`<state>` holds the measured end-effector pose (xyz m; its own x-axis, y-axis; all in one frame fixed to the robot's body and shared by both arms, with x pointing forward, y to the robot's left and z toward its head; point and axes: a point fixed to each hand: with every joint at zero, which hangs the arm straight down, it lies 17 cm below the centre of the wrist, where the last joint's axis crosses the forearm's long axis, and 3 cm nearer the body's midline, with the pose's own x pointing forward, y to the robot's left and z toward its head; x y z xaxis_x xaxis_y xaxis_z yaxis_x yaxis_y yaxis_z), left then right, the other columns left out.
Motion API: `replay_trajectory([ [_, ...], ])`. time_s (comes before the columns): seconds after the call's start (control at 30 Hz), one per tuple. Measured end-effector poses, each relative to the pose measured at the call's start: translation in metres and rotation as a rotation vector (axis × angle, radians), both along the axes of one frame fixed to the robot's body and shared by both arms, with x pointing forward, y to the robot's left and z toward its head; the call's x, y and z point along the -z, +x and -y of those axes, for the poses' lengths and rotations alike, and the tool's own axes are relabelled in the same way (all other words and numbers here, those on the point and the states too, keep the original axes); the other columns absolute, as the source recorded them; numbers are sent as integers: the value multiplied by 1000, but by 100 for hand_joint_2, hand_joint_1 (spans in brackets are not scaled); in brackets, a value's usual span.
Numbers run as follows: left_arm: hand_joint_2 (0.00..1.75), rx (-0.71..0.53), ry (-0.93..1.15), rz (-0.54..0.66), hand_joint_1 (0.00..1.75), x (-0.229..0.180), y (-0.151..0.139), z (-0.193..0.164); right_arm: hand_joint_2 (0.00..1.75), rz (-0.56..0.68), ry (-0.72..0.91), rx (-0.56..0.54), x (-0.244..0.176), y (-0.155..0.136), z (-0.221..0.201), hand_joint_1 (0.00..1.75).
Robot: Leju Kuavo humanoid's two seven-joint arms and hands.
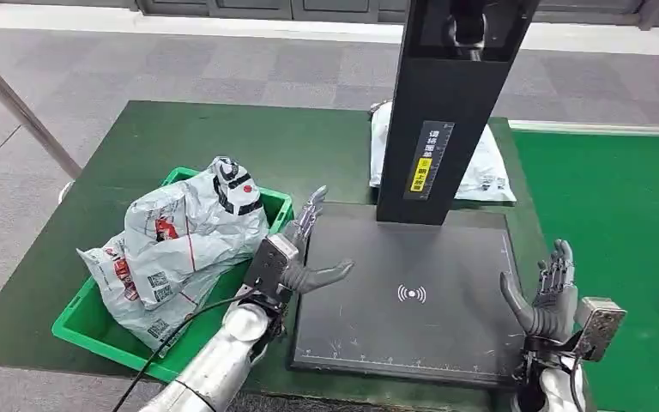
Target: Moved the parcel from conveyor to table for the left to box.
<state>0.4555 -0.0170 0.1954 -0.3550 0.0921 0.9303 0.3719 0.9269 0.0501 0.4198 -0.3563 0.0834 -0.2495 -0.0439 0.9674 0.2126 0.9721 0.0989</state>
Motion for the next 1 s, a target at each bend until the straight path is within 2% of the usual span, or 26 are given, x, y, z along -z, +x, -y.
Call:
replay_trajectory([
  [0.2,175,-33,29,1,0,6,4,17,175,-14,-77,33,1,11,-11,0],
  [0.33,175,-21,56,-35,0,23,0,32,175,-86,-222,161,15,13,11,0],
  [0.53,175,7,91,-69,0,42,-7,41,175,-129,-228,154,31,9,23,0],
  [0.8,175,10,102,-103,0,64,-16,38,175,-213,-329,272,49,-4,89,0],
  [1.0,175,10,107,-113,0,69,-17,37,175,-257,-382,310,59,-10,109,0],
])
